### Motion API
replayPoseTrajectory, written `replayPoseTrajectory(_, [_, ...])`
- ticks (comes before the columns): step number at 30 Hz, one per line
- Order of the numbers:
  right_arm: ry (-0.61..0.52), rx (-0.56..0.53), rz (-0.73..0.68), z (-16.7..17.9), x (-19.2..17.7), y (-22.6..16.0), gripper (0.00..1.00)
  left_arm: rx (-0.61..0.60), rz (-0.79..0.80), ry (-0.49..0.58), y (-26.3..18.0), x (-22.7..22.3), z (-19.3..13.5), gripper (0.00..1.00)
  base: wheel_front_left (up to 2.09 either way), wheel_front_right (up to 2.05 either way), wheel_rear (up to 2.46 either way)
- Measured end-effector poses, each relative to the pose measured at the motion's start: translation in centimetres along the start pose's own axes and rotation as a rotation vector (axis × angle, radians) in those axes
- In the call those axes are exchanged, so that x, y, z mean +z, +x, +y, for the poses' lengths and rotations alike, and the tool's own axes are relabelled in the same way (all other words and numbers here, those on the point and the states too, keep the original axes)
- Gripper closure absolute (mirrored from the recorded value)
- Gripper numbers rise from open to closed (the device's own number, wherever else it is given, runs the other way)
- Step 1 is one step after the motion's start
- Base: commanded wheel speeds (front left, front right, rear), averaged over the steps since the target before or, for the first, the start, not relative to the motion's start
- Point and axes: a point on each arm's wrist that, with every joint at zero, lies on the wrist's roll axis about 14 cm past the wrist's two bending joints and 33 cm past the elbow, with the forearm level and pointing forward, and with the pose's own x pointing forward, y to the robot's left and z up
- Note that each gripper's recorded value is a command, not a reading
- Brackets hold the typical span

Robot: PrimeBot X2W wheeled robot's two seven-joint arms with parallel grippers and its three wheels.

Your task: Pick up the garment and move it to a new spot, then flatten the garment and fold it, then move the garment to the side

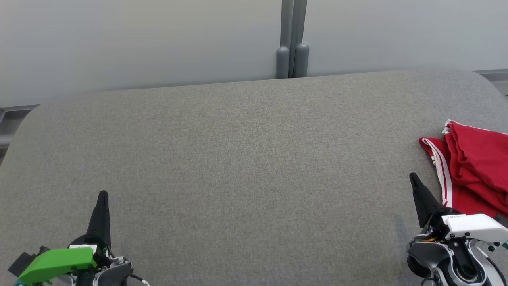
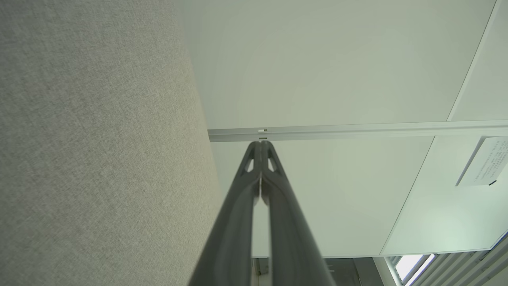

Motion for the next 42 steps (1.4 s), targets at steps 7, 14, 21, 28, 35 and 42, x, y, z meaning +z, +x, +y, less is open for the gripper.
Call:
replayPoseTrajectory(7, [-0.001, 0.0, 0.003, 0.0, -0.02, 0.0, 1.0, 0.0, 0.001, -0.001, 0.0, -0.01, -0.01, 1.0, 0.0, 0.0, 0.0])
replayPoseTrajectory(14, [0.0, 0.0, 0.001, -0.01, 0.01, 0.0, 1.0, 0.0, 0.0, -0.001, 0.0, -0.01, -0.01, 1.0, 0.0, 0.0, 0.0])
replayPoseTrajectory(21, [0.001, 0.0, 0.0, -0.02, 0.01, -0.01, 1.0, 0.0, 0.0, -0.001, 0.0, 0.0, -0.01, 1.0, 0.0, 0.0, 0.0])
replayPoseTrajectory(28, [0.001, 0.0, 0.002, -0.02, -0.01, -0.01, 1.0, 0.0, 0.002, -0.001, 0.0, -0.02, -0.01, 1.0, 0.0, 0.0, 0.0])
replayPoseTrajectory(35, [0.0, 0.0, 0.0, -0.02, 0.01, -0.01, 1.0, -0.001, 0.001, -0.002, 0.0, -0.01, -0.01, 1.0, 0.0, 0.0, 0.0])
replayPoseTrajectory(42, [-0.001, -0.001, 0.0, -0.03, 0.01, -0.01, 1.0, -0.001, 0.001, -0.002, 0.0, 0.0, -0.02, 1.0, 0.0, 0.0, 0.0])
